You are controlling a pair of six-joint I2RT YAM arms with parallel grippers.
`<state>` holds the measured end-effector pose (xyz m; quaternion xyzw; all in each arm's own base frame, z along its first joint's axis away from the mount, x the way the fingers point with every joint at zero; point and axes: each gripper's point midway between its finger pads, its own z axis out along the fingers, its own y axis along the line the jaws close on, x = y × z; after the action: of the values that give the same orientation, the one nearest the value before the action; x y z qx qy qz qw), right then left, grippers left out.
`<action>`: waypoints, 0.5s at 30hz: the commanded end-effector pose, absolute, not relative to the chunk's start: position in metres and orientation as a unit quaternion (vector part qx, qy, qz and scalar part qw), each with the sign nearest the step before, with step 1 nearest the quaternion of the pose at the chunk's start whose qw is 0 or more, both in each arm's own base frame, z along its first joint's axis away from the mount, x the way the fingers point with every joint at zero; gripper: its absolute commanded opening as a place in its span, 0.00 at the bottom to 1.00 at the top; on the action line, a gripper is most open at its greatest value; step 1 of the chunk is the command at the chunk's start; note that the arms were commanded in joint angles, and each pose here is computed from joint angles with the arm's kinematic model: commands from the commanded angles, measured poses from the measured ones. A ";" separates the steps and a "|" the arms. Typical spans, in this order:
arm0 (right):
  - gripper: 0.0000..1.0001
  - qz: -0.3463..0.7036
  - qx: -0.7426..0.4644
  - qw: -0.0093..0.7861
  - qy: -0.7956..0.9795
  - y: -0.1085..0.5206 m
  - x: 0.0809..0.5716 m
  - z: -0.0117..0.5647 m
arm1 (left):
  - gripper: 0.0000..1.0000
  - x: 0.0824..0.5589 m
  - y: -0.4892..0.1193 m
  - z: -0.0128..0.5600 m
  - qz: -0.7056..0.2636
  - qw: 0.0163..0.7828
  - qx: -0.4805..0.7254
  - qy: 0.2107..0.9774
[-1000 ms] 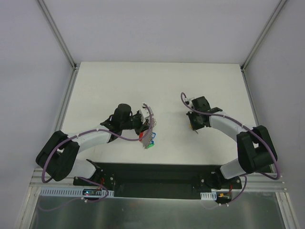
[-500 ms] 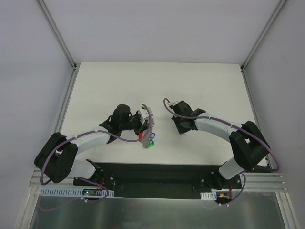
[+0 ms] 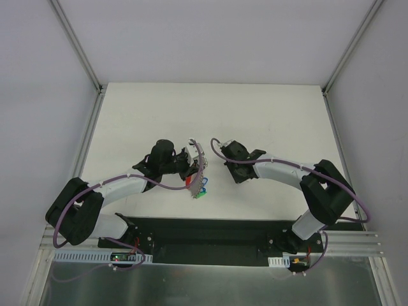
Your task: Put the keys on the keyring
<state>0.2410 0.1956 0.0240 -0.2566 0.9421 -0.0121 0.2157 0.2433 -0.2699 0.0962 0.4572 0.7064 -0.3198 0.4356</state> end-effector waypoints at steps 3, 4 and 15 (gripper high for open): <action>0.22 0.008 -0.258 0.246 0.934 0.206 0.249 0.050 | 0.00 0.244 -0.270 0.107 -0.317 0.455 0.462 0.692; 0.22 0.020 -0.262 0.241 0.934 0.208 0.247 0.050 | 0.00 0.243 -0.269 0.107 -0.317 0.455 0.462 0.692; 0.28 0.090 -0.264 0.238 0.930 0.207 0.247 0.057 | 0.00 0.243 -0.269 0.108 -0.317 0.456 0.462 0.691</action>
<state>0.2464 0.1992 0.0466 -0.2518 0.9394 0.0525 0.2268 0.2412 -0.2685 0.0959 0.4574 0.7060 -0.3197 0.4361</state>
